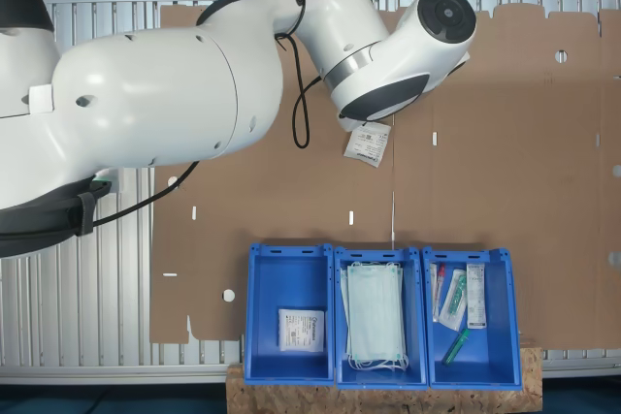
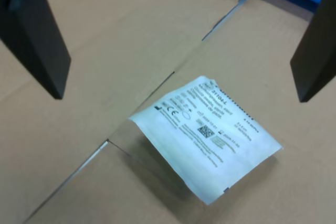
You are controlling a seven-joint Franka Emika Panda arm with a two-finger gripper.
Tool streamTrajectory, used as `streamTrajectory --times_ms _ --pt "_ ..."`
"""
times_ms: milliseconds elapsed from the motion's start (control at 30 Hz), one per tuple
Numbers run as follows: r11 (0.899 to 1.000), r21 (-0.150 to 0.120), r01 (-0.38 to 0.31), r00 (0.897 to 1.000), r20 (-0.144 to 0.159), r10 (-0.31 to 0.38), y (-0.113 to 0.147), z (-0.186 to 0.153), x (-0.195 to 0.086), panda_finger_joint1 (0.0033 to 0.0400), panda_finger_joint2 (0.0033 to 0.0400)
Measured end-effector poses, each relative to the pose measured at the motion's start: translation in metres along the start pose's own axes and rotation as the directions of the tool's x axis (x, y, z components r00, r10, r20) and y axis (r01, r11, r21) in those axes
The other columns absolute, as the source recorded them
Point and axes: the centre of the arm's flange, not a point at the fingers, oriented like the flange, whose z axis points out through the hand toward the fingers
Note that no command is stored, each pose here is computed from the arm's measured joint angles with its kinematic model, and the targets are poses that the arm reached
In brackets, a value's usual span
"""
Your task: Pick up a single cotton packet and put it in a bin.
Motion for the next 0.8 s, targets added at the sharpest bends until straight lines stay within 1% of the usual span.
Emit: streamTrajectory --times_ms 200,600,800 --pt "1.000 0.008 0.022 1.000 0.016 -0.022 0.000 0.020 -0.001 0.0400 0.0400" --pt "0.998 -0.004 0.065 0.996 0.061 -0.065 0.002 0.041 -0.009 0.0400 0.0400" --pt "0.997 -0.007 0.074 0.995 0.072 -0.073 0.003 0.048 -0.013 0.0400 0.0400"
